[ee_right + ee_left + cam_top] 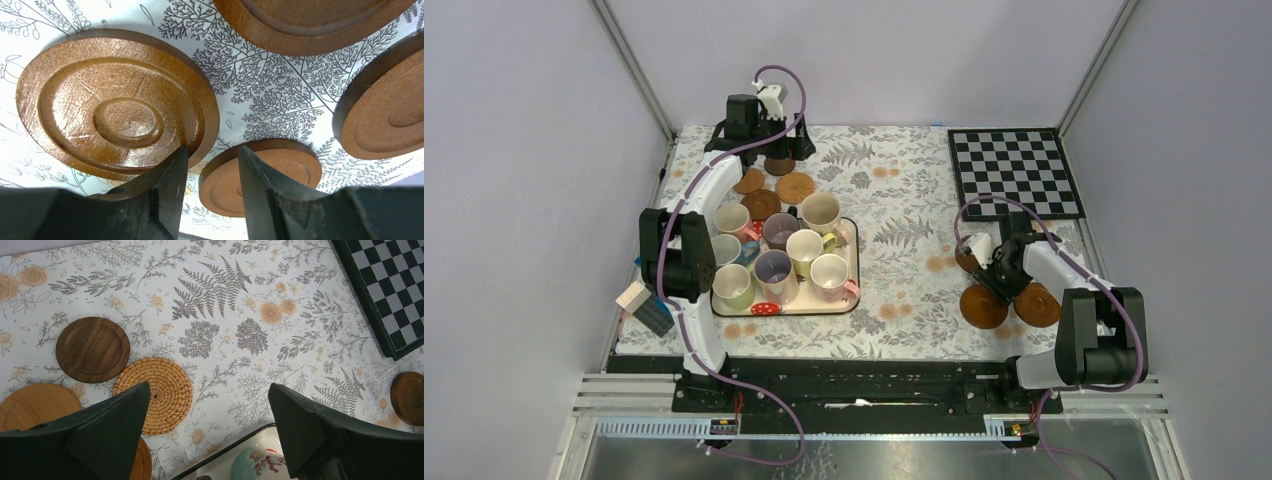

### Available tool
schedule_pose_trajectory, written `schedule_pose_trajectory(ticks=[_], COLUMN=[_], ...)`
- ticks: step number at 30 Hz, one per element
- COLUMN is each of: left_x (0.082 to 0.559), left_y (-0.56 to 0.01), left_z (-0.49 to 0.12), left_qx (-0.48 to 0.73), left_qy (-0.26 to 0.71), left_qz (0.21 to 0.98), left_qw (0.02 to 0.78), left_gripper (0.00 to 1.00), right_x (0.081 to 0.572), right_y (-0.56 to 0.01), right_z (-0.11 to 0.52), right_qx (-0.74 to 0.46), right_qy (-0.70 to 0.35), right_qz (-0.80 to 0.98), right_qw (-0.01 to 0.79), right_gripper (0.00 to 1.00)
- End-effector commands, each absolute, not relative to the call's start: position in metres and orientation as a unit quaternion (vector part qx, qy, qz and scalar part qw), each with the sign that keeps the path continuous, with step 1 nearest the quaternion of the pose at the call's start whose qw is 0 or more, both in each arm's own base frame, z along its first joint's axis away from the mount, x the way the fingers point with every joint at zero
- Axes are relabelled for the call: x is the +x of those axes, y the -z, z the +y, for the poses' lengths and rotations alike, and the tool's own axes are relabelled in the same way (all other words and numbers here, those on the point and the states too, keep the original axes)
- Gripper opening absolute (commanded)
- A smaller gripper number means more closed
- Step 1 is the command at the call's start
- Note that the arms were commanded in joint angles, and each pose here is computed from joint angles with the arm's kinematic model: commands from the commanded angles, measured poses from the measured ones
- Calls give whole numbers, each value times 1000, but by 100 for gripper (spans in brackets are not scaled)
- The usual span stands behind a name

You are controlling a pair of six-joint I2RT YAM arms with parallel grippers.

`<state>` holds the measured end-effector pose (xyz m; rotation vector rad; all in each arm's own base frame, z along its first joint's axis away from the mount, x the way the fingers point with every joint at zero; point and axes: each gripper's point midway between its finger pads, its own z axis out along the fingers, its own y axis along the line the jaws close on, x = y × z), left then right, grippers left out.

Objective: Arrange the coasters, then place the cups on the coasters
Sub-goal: Move the coaster to the center of the board.

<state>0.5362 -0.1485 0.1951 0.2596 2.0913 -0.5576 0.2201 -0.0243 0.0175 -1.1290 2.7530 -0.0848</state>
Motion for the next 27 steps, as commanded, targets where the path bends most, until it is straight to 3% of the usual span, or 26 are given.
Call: schedule_pose_trajectory(ticks=[1, 9, 19, 27], left_x=[536, 546, 559, 548], left_y=[-232, -202, -163, -159], left_z=[-146, -111, -81, -73], left_qx=[137, 131, 92, 139], left_qy=[213, 142, 114, 108], left_qz=[831, 868, 895, 902], left_qw=[495, 458, 422, 394], left_gripper=[99, 99, 99, 99], right_x=[224, 261, 330, 401], right_y=[-31, -75, -139, -167], right_z=[-29, 1, 42, 63], right_qx=[-385, -375, -337, -309], right_qy=[34, -18, -96, -137], right_qz=[919, 913, 895, 877], right_qw=[77, 163, 277, 343], right_gripper=[51, 72, 85, 97])
